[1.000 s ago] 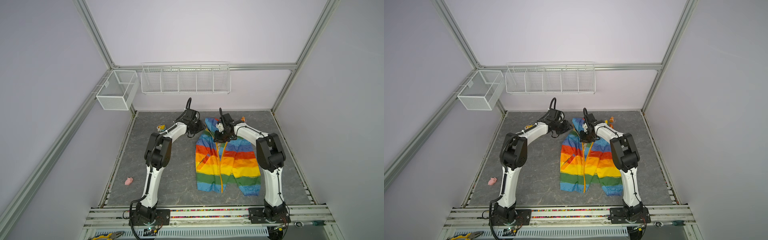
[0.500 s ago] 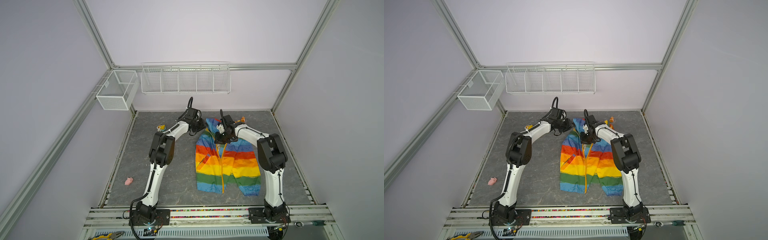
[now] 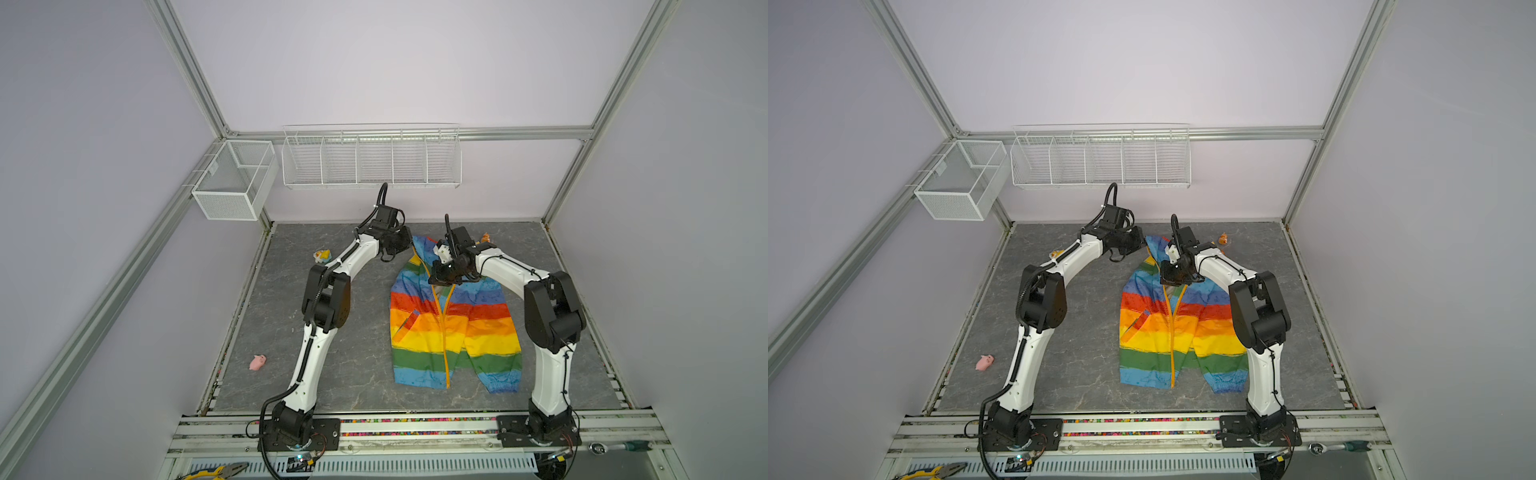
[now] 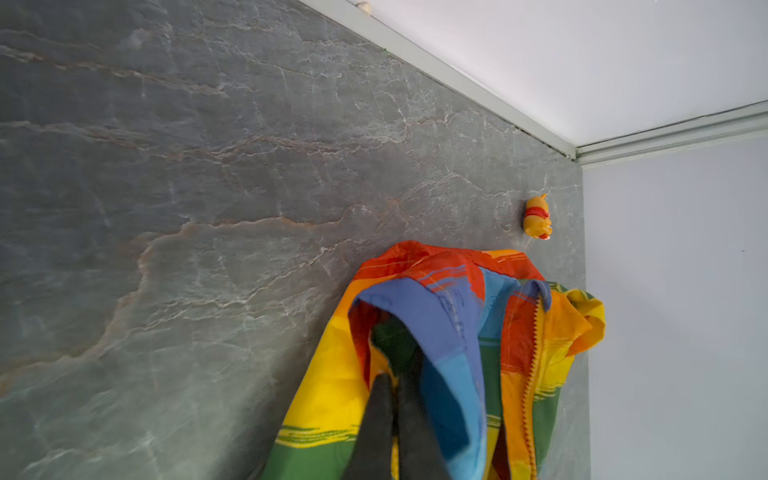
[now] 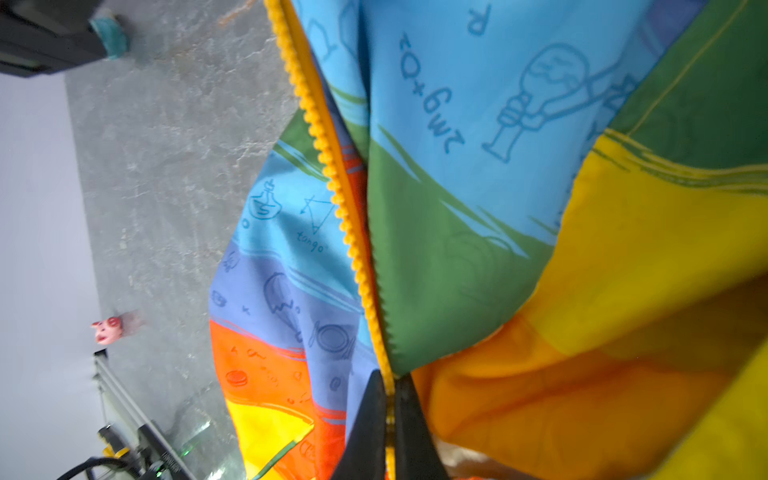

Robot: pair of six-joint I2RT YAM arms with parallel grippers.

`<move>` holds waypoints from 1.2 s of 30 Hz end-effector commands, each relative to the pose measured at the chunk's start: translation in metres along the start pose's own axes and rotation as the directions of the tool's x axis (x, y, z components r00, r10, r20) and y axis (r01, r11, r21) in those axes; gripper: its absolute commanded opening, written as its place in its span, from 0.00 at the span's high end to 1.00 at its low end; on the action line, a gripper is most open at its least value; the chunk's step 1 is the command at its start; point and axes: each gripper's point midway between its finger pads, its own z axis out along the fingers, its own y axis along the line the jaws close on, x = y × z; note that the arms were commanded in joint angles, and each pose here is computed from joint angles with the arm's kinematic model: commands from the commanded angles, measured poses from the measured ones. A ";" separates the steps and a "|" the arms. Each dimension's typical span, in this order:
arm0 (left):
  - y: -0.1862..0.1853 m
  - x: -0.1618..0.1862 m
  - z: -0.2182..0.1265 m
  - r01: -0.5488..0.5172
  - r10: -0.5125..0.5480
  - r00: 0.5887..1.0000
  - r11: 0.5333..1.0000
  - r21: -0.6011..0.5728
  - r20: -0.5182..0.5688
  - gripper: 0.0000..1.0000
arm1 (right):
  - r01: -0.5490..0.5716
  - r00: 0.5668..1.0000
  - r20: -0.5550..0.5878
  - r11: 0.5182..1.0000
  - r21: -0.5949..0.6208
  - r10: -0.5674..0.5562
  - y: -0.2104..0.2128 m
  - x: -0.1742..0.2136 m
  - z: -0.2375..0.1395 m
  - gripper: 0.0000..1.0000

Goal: Zip up the jacket

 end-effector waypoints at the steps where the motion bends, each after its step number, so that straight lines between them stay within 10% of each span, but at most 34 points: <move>1: -0.029 -0.013 -0.040 -0.053 0.054 0.996 0.998 -0.020 0.066 1.00 | -0.022 0.999 0.023 0.994 -0.104 0.024 0.014 -0.004 -0.018 0.92; 16: -0.073 -0.050 -0.127 -0.127 0.150 0.961 0.985 -0.114 0.231 1.00 | -0.044 0.998 0.037 0.968 -0.245 0.055 0.034 -0.007 -0.039 0.93; 36: -0.110 -0.026 -0.026 -0.162 0.156 0.964 0.987 0.009 0.214 1.00 | -0.174 0.985 -0.039 0.954 -0.245 0.169 -0.013 0.019 -0.017 0.92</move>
